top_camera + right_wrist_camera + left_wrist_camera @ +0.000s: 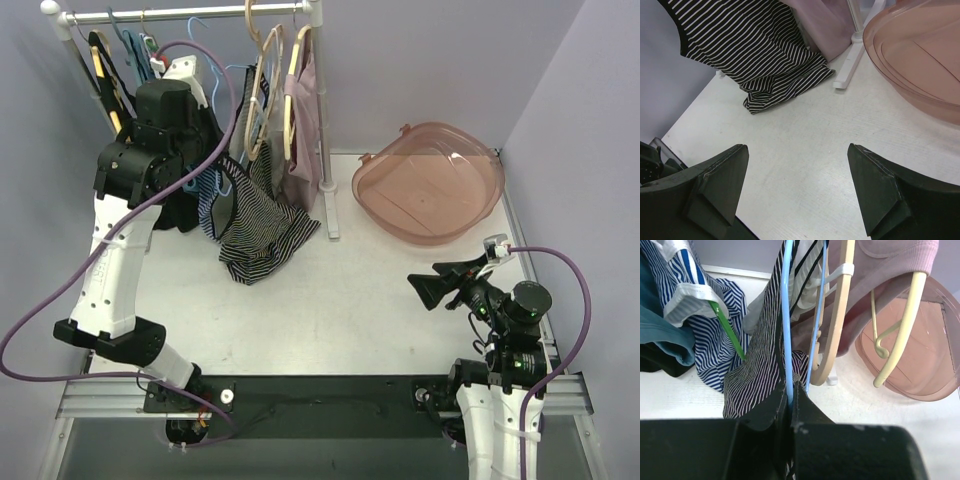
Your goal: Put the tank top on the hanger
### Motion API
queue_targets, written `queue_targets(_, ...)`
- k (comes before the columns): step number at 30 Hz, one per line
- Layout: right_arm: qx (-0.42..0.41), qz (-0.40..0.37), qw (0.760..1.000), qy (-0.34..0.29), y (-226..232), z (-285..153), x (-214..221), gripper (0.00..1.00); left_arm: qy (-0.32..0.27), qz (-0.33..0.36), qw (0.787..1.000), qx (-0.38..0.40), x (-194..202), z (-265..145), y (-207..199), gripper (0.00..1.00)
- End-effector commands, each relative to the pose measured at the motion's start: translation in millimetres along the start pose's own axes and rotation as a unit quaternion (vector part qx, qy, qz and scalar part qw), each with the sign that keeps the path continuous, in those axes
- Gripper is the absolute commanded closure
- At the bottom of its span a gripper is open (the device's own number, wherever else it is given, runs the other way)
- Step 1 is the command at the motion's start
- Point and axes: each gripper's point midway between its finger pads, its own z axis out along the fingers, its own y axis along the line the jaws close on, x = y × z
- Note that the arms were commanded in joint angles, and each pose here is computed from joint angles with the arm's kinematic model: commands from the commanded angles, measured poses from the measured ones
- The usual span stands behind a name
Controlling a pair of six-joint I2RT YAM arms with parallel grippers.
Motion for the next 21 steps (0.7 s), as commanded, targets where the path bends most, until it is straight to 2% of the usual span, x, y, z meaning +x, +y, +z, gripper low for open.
queue_targets(1, -0.005, -0.013, 1.0, -0.02, 3, -1, -10, 0.18, -0.062, -0.023, 0.998, 0.002, -35, -11, -6, 1.0)
queue_targets(6, -0.002, -0.012, 1.0, -0.024, 3, -1, -12, 0.17, -0.078, -0.023, 0.997, -0.005, -54, -9, -10, 1.0)
queue_targets(12, 0.001, -0.011, 1.0, -0.026, 2, -2, -11, 0.17, -0.08, 0.006, 0.994, -0.069, -53, 2, 16, 1.0)
queue_targets(21, 0.006, -0.009, 1.0, -0.026, -1, -2, -9, 0.17, -0.138, 0.022, 0.99, -0.029, -85, 5, 3, 1.0)
